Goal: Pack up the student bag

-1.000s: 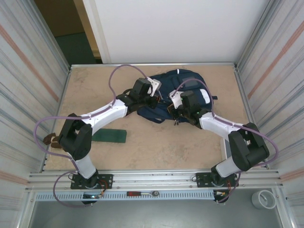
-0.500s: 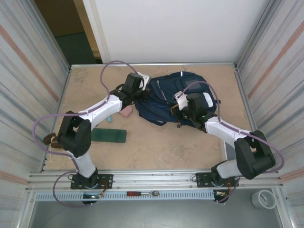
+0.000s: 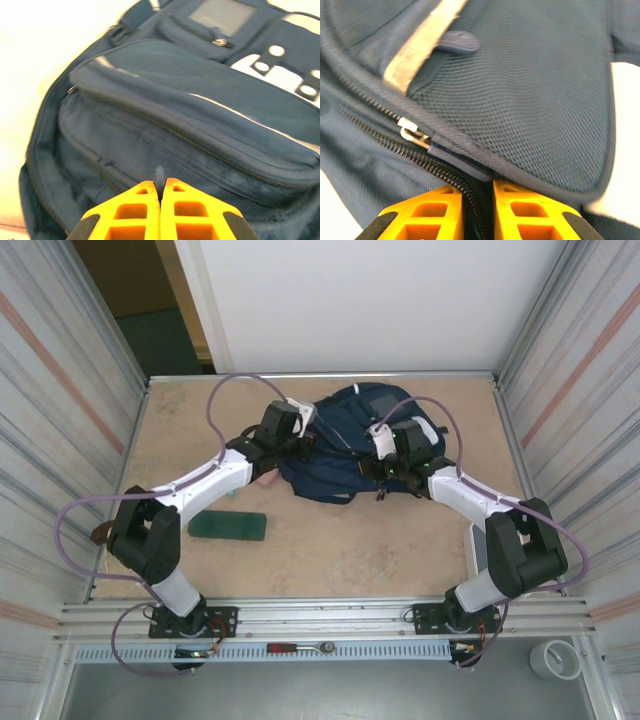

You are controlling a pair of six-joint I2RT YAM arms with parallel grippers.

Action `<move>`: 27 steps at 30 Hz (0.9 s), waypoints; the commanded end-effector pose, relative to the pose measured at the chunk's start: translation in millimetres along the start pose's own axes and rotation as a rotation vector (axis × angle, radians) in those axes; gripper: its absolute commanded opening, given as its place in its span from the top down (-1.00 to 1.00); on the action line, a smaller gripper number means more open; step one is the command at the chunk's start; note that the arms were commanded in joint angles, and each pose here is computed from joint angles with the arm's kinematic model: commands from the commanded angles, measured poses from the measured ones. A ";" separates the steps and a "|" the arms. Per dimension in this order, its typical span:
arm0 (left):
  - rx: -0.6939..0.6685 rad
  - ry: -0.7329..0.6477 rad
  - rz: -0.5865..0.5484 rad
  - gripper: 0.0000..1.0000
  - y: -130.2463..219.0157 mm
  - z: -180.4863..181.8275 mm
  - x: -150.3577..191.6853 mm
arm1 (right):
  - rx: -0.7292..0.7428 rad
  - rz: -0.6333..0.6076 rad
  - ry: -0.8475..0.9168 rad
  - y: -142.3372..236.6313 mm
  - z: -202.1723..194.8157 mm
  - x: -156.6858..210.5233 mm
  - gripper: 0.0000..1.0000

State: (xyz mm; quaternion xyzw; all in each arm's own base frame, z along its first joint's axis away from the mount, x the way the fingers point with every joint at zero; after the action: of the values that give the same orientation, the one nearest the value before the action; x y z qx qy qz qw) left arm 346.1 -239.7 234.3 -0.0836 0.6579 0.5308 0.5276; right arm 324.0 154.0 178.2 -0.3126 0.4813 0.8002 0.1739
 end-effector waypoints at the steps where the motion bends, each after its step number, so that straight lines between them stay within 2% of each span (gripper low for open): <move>1: 0.014 0.018 -0.067 1.00 19.4 -15.7 -18.2 | 0.239 0.027 -0.181 8.0 -41.9 1.5 0.50; 4: 0.064 -0.007 -0.092 1.00 14.8 -40.0 -29.8 | 0.291 0.025 -0.273 23.1 -56.3 3.8 0.39; 6: 0.087 -0.026 -0.097 1.00 11.1 -51.4 -36.2 | 0.273 -0.007 -0.261 36.2 -53.2 3.2 0.32; 13: 0.107 -0.026 -0.090 1.00 6.9 -54.3 -37.5 | 0.066 -0.141 0.050 67.7 4.5 8.9 0.07; 19: 0.134 -0.003 -0.090 1.00 8.7 -52.7 -34.1 | -0.008 -0.150 0.224 62.2 41.2 8.5 -0.07; 27: 0.145 0.003 -0.093 1.00 9.9 -53.1 -32.6 | -0.038 -0.151 0.294 39.1 57.3 -4.7 -0.06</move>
State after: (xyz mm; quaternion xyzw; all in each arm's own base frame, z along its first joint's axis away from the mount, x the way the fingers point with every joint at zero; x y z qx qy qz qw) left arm 318.9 -294.2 240.6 -0.0468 0.6858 0.4770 0.5477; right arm 274.1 176.1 208.8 -0.4241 0.4754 0.7578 0.1410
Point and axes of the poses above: each hand's point on the last joint's axis, 136 mm out from that joint toward the fingers, its own y axis back along the fingers, its own z axis along the line the jaws close on, x = y × z, the point moved 8 cm from there along y, back along the fingers, and after that the axes turned 15 degrees about -y, right-handed, at the moved point
